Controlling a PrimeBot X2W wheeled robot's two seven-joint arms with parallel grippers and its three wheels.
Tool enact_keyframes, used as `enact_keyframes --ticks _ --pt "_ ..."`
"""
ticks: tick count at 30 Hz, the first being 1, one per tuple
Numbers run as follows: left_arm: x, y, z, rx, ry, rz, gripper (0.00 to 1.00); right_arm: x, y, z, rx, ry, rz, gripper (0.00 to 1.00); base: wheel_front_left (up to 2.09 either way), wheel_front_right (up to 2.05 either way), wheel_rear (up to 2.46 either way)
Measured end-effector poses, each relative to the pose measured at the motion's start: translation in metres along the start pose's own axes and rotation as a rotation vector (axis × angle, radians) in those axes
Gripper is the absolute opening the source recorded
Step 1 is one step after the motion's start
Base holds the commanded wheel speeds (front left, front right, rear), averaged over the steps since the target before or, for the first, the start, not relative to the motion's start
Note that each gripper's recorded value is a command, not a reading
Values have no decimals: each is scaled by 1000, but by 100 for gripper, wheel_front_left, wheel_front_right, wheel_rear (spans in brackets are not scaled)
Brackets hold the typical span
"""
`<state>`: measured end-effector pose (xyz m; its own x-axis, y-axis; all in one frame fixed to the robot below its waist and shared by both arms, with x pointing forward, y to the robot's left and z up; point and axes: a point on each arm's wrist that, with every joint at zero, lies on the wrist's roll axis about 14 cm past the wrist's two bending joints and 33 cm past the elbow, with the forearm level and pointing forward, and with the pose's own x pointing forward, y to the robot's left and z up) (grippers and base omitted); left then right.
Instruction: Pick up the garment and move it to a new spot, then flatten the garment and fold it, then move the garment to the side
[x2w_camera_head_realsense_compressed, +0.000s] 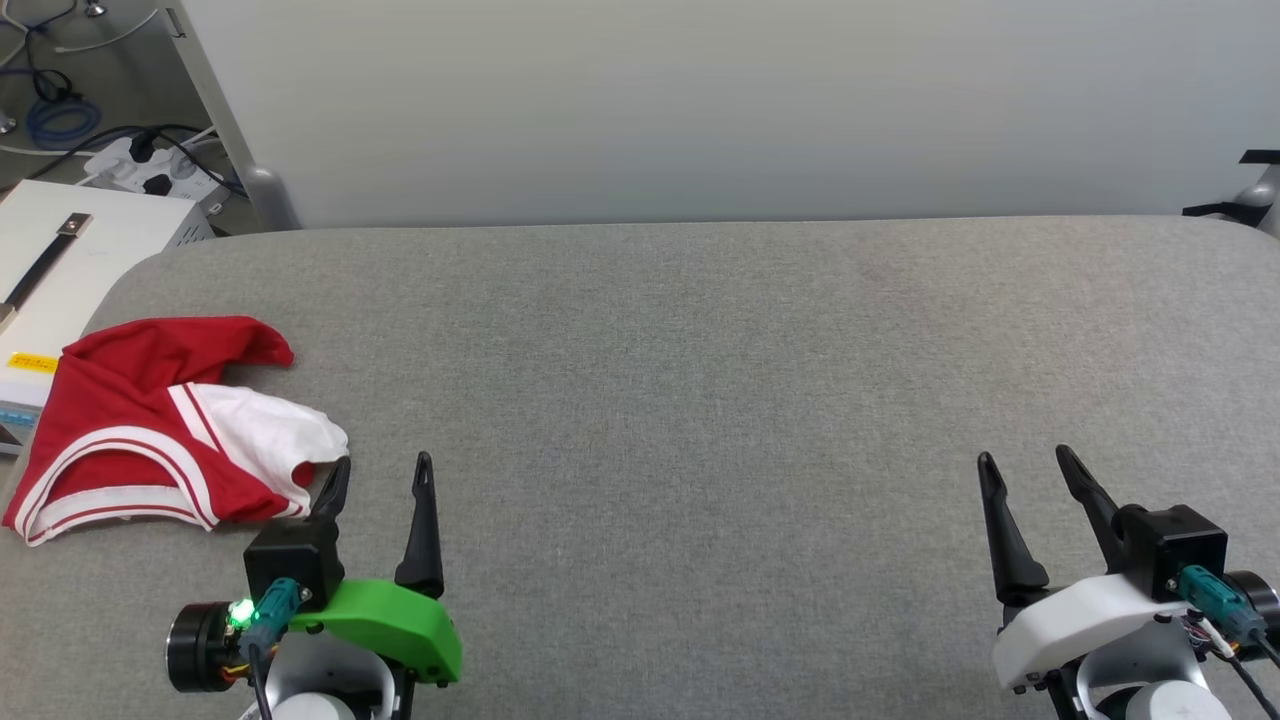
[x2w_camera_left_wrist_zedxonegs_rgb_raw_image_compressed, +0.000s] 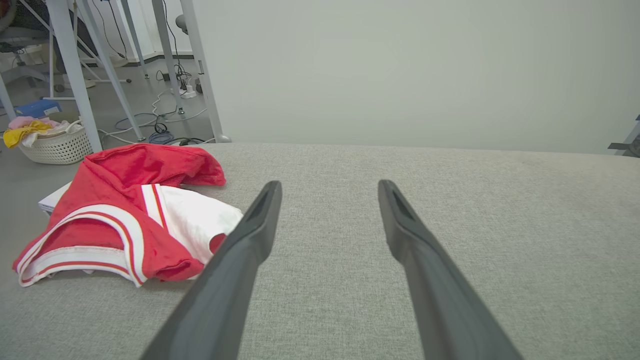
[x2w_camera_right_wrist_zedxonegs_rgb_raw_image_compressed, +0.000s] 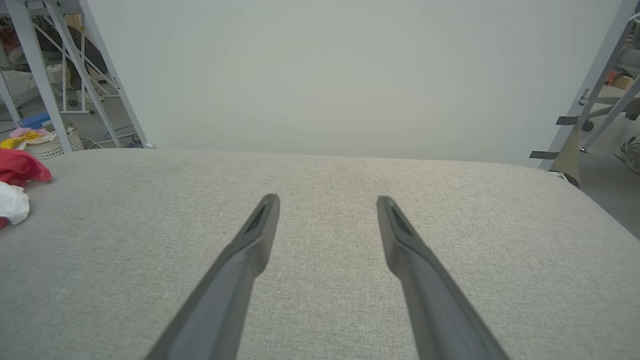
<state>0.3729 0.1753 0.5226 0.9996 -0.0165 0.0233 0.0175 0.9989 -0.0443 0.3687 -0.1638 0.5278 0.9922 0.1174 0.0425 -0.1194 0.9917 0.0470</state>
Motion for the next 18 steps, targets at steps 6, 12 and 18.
enact_keyframes --ticks 6,12,18 --pt "0 0 -1 -14 -3 -1 100 0 0 2 15 -17 -1 100 0 0 0" --pt "0 -1 0 -29 -13 -1 100 0 0 6 16 -34 1 100 0 0 0" --pt "0 -2 1 -47 -23 -8 100 0 1 9 25 -52 1 100 0 0 0"
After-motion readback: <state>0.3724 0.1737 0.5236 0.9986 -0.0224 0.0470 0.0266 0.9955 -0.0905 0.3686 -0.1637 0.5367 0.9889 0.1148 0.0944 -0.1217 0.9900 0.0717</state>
